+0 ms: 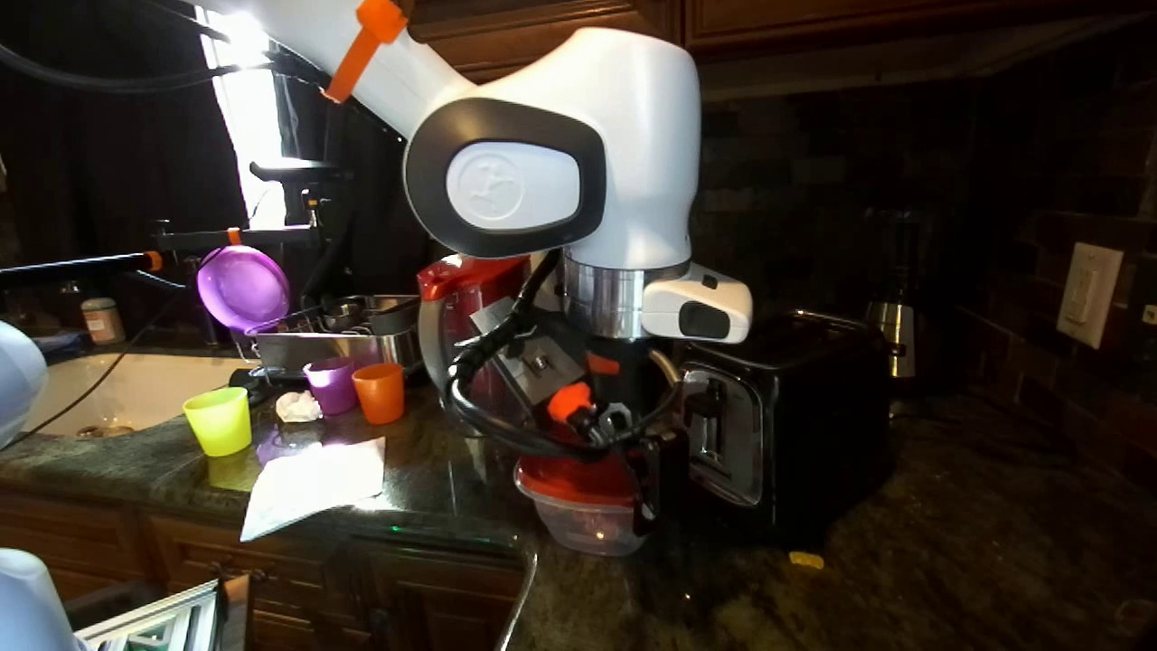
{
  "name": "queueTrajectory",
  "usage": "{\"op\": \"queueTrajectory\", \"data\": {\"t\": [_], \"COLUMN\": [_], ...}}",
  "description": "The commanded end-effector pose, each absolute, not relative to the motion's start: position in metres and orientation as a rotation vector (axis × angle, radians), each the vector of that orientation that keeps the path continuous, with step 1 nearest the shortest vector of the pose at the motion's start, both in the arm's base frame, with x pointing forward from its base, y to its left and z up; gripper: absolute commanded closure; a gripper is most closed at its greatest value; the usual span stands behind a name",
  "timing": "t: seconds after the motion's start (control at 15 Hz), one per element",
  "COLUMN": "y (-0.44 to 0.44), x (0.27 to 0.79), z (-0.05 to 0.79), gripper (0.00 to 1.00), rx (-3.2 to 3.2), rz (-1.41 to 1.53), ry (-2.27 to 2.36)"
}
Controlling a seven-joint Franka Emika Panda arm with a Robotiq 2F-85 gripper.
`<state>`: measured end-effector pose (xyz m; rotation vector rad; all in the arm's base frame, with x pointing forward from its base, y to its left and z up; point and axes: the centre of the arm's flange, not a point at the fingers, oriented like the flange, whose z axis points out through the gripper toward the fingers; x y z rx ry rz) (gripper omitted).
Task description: Remove the lid from the top of the bowl, then remove the plastic from inside the bowl
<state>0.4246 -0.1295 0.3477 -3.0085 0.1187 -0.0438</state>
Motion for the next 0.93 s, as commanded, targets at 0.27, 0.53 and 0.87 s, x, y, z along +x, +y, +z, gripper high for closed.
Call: {"op": "queueTrajectory", "data": {"t": [0.27,0.53,0.87], "y": [-0.1455,-0.1462,-0.1482], "x": [0.4313,0.4321,0.4313], "z": [0.3369,0.3327,0.3324], "gripper": [0.01,0.41,0.66], "rx": [-2.981,-2.985,-2.988], "rz": [-0.127,-0.107,-0.103], "ry": [0.199,0.192,0.194]}}
